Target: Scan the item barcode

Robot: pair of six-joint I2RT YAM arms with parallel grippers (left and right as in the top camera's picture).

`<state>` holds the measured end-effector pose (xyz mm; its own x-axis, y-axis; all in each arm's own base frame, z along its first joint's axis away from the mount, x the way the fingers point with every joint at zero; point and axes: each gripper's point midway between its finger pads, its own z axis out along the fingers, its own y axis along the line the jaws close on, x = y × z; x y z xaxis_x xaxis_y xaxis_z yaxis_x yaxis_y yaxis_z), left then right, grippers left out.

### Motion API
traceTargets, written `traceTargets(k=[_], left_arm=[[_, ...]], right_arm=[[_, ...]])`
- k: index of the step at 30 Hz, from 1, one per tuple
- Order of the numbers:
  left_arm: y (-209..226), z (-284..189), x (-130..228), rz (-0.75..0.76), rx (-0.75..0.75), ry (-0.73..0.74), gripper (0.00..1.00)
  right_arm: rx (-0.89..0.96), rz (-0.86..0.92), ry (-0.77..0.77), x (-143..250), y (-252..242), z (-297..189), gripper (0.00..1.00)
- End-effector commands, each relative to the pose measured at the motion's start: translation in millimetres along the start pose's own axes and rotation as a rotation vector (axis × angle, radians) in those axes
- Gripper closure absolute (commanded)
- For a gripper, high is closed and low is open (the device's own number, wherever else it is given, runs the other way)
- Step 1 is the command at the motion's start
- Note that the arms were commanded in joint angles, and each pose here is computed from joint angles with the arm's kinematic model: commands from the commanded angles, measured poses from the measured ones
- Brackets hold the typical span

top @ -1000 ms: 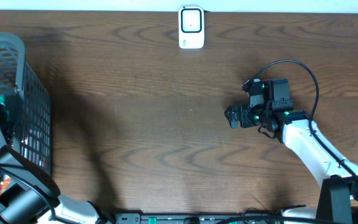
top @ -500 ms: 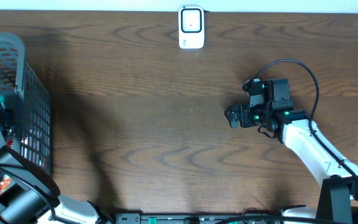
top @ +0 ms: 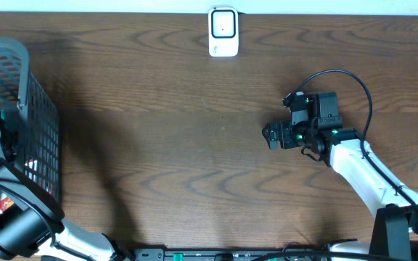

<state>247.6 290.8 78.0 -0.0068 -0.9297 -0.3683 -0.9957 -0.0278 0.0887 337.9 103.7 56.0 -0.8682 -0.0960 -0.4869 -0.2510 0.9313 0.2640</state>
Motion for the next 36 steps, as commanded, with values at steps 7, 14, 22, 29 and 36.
traceTargets(k=[7, 14, 22, 29, 36], left_arm=[[37, 3, 8, 0.024, -0.171, 0.005, 0.03], [58, -2, 22, 0.008, -0.256, 0.057, 0.03], [83, -12, 40, -0.01, -0.36, 0.127, 0.03], [90, -15, 45, -0.031, -0.392, 0.143, 0.03], [82, -7, 43, -0.048, -0.36, 0.128, 0.03]], right_arm=[[-0.016, -0.015, 0.018, 6, 4, 4, 0.01], [-0.016, -0.016, 0.017, 5, 4, 4, 0.01], [-0.02, -0.016, 0.013, 4, 5, 4, 0.01], [-0.037, -0.018, 0.01, 3, 8, 3, 0.01], [-0.043, -0.018, 0.009, 3, 9, 3, 0.01]])
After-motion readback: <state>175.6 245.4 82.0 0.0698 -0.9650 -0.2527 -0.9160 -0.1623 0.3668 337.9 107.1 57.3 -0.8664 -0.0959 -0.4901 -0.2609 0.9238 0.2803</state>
